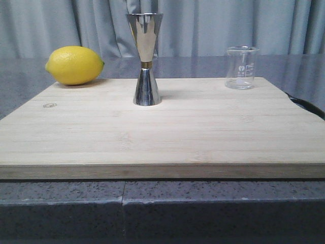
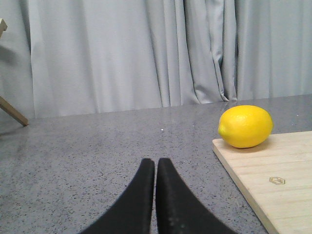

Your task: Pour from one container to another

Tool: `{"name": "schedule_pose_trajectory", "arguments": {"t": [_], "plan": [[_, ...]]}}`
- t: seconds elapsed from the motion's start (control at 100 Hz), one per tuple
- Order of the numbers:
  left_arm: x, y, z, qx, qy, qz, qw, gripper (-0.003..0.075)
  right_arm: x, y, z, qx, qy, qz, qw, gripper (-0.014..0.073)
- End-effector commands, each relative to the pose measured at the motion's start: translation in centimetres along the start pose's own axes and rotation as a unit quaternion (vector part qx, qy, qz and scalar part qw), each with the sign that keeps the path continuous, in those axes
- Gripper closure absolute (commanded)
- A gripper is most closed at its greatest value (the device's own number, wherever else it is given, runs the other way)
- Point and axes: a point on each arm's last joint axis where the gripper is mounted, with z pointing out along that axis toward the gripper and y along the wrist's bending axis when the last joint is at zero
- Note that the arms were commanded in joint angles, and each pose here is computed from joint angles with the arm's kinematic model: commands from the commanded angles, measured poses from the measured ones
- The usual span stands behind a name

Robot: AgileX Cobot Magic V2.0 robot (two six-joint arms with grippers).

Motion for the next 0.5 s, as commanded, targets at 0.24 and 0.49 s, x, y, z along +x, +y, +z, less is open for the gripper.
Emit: {"name": "schedule_pose_trajectory", "arguments": {"t": [0.24,0.49], "plan": [[-0.7,0.2,-0.2,-0.009,-0.049,-0.005,0.999,0.0739,2.3,-0.6,-2.0,0.018,-0.024,-0.041,0.999,0.0662],[-0.7,0.2,-0.2,-0.009,-0.049,-0.005,0.999,0.0739,6.7,-2.3,-1.9,0.053,-0.005,-0.046,0.998,0.0662]]}}
